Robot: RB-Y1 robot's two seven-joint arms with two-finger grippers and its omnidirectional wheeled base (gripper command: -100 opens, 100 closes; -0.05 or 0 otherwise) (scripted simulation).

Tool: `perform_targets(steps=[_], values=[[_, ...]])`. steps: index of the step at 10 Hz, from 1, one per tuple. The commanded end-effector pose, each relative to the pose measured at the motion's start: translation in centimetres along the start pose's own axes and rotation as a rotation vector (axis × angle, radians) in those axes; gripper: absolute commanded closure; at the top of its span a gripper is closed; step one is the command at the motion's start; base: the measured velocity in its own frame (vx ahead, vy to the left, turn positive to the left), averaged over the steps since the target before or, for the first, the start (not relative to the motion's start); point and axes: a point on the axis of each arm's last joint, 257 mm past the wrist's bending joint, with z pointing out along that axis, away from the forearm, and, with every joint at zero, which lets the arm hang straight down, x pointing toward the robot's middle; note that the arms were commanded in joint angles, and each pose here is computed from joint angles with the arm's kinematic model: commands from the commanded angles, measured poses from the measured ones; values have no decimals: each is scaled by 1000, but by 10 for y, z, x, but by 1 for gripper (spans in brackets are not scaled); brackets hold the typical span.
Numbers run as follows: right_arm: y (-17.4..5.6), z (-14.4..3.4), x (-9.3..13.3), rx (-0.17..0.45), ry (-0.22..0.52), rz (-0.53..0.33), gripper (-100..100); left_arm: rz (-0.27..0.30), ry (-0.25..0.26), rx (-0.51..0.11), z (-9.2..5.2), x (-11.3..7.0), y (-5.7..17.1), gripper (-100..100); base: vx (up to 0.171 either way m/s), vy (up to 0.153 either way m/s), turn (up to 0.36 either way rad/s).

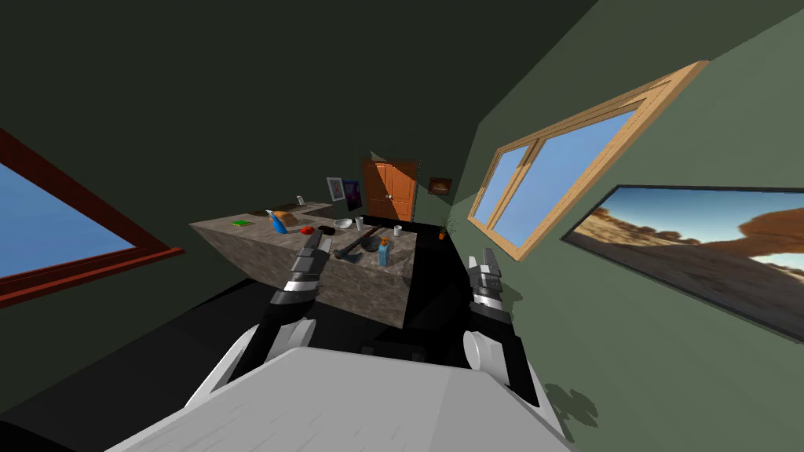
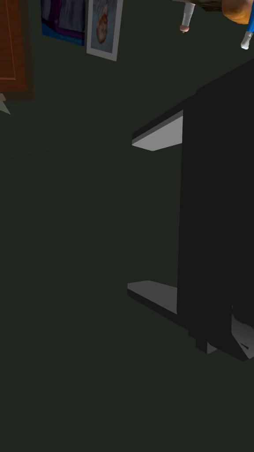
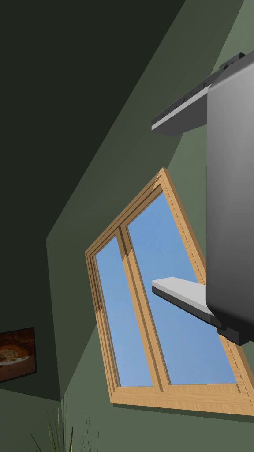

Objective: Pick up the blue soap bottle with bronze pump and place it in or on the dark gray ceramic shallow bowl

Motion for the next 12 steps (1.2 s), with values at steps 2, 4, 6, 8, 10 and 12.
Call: perform_targets(steps=[2, 4, 6, 8, 10, 12], values=[[0, 0, 0, 0, 0, 0, 0, 62, 66, -26, -4, 11, 14, -100, 1, -10, 22], [0, 0, 0, 0, 0, 0, 0, 119, 111, -62, -10, 19, 32, -100, 7, -15, 40], [0, 0, 0, 0, 0, 0, 0, 159, 138, -91, -16, 24, 46, -100, 9, -8, 30], [0, 0, 0, 0, 0, 0, 0, 199, 163, -124, -22, 29, 60, -100, 10, -4, 28], [0, 0, 0, 0, 0, 0, 0, 240, 187, -158, -29, 34, 76, -100, 13, -4, 35], [0, 0, 0, 0, 0, 0, 0, 282, 212, -191, -37, 39, 91, -100, 15, -8, 27]])
